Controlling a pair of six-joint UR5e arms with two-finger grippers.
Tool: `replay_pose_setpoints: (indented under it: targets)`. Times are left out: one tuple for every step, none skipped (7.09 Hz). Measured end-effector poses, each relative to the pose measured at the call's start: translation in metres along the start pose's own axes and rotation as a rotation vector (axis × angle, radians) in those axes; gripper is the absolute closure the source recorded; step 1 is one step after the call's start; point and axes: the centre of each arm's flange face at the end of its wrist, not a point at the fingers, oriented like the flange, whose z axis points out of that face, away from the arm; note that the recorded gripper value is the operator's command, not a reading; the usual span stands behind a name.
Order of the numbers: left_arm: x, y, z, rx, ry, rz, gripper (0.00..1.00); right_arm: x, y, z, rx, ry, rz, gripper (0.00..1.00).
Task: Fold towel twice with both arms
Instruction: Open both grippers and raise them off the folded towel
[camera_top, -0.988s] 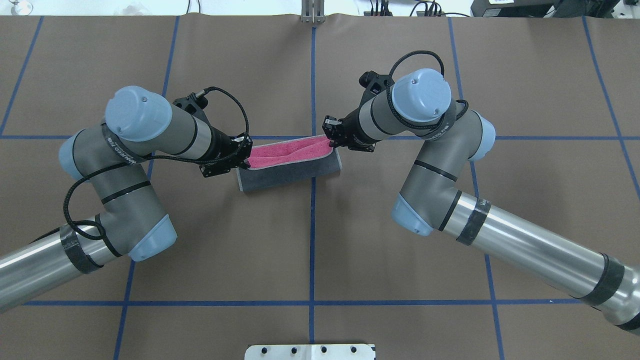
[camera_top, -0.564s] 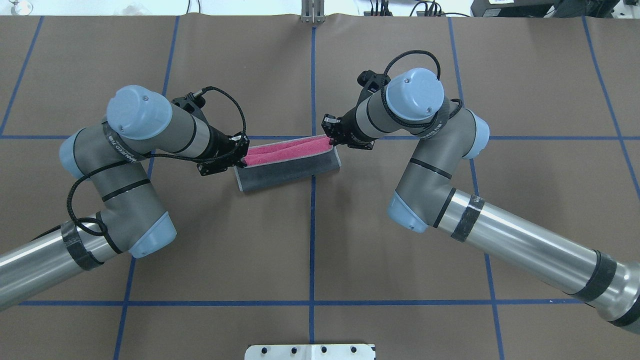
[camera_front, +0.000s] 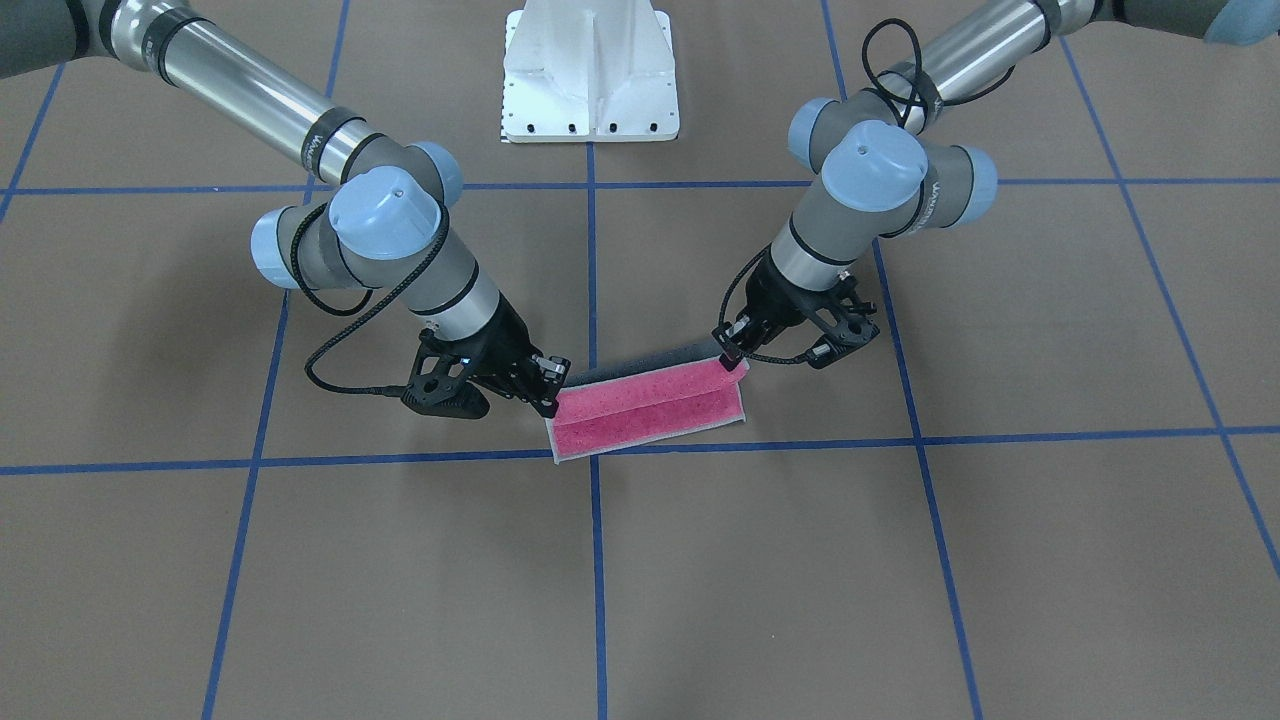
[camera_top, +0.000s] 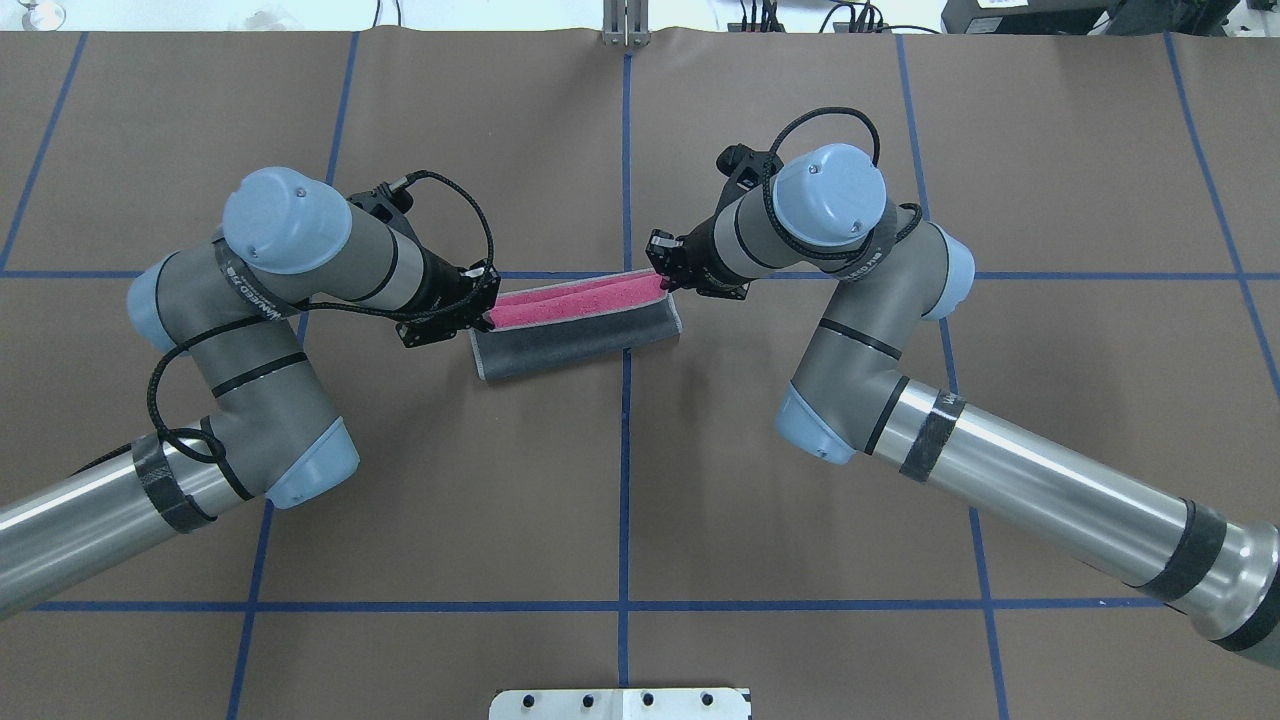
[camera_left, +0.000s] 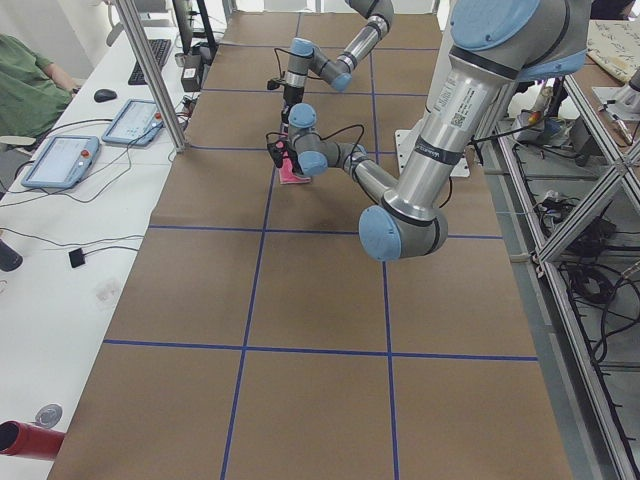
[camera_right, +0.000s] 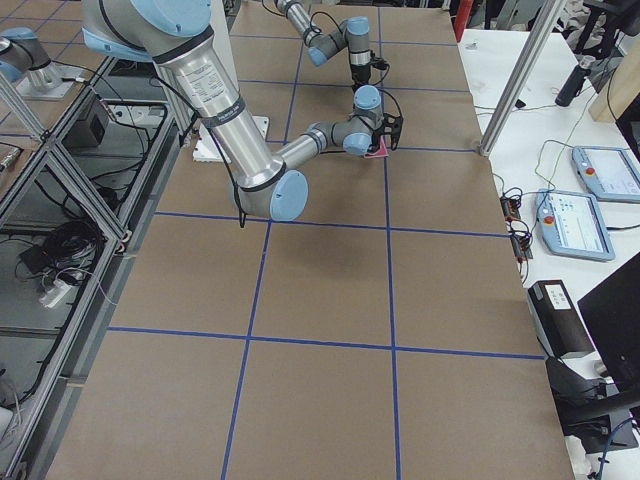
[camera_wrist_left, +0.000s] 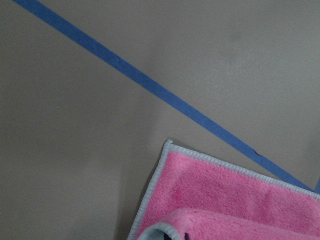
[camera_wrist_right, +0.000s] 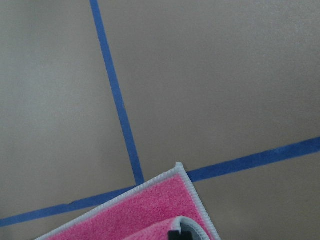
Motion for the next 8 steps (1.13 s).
replay_pose_setpoints:
  targets:
    - [0.0037, -0.0004, 0.0026, 0.0, -0.001, -0.001, 1.0, -0.0003, -0.0005, 0.001, 0.001, -0.007, -0.002, 1.0]
    - [0.0066, -0.0004, 0.0036, 0.0, -0.001, -0.001, 1.0, -0.0019, -0.0004, 0.0009, 0.001, -0.012, -0.003, 1.0]
    - [0.0076, -0.0007, 0.0038, 0.001, 0.0, -0.001, 1.0, -0.0039, -0.0002, 0.0004, 0.001, -0.015, -0.004, 1.0]
    - [0.0076, -0.0014, 0.0036, 0.002, 0.0, -0.001, 0.93, -0.0045, -0.0002, 0.0004, 0.001, -0.015, -0.004, 1.0]
    - [0.0077, -0.0019, 0.0034, 0.002, 0.0, -0.001, 0.01, -0.0043, -0.0004, 0.0006, 0.002, -0.014, -0.004, 0.36]
    - [0.0073, -0.0025, 0.0039, 0.003, -0.001, -0.002, 0.0, -0.0045, -0.0004, 0.0007, 0.002, -0.015, -0.004, 0.02]
    - [0.0071, -0.0035, 0.0044, 0.005, -0.002, -0.004, 0.0, -0.0048, -0.0005, 0.0005, 0.003, -0.015, -0.002, 0.02]
    - [0.0072, -0.0054, 0.004, 0.008, -0.003, -0.007, 0.0, -0.0051, -0.0013, -0.0001, 0.004, -0.015, 0.003, 0.02]
